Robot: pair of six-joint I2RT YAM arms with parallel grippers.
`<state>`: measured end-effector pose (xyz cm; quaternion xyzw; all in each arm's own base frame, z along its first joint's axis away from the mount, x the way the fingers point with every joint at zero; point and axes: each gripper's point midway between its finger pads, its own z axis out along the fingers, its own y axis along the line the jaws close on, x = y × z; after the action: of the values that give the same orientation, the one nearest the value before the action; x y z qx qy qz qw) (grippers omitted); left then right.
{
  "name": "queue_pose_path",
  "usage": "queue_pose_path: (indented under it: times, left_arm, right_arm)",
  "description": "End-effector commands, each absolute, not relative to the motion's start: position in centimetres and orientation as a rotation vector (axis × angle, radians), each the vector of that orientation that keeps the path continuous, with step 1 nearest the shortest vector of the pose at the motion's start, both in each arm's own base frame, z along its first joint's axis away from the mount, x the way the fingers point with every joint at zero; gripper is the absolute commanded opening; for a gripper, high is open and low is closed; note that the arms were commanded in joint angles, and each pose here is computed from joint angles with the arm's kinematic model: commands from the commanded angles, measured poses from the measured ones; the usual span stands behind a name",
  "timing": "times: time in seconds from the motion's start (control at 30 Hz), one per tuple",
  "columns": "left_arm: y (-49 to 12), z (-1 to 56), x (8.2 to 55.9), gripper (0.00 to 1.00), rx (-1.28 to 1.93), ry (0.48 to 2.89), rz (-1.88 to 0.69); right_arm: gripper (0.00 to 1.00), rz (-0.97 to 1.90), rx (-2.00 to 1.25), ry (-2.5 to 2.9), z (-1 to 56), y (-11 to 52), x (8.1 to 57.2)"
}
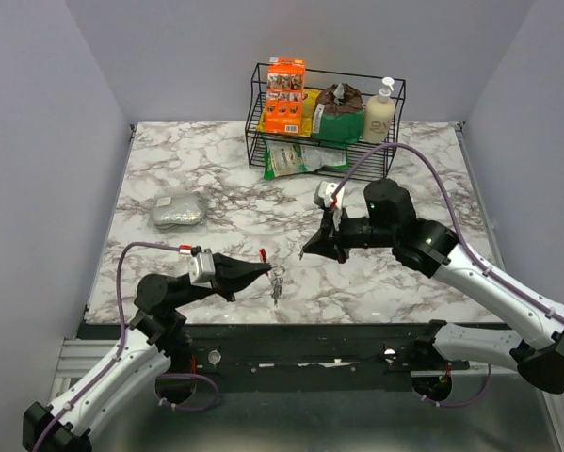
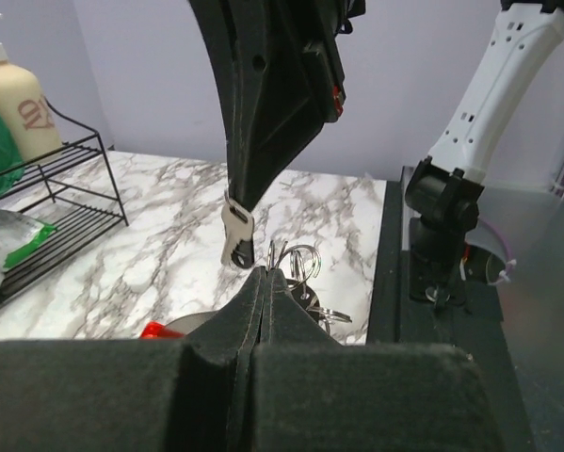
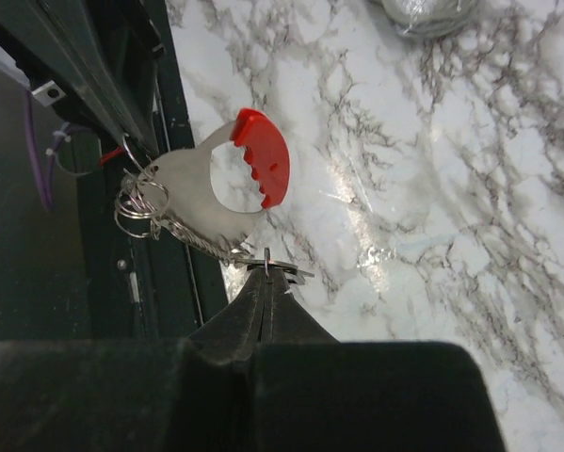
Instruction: Put the keys on the keyring
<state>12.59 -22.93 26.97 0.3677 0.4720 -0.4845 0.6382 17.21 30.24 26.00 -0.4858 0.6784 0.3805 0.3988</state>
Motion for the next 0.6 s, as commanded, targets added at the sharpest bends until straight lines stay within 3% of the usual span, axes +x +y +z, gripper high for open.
queue_pose_path:
  times: [0.0, 0.57]
  left_arm:
    - [-22.3, 30.3, 11.5, 0.0, 0.753, 0.9, -1.166]
    - [-21.7, 31.8, 10.9, 0.0, 0.688, 0.785, -1.198]
  right_arm:
    - [0.01, 0.911, -1.192, 1.58, 28.6, 30.3, 18.0]
    - [0.01, 1.004, -1.253, 1.429, 31.6, 30.9, 16.2]
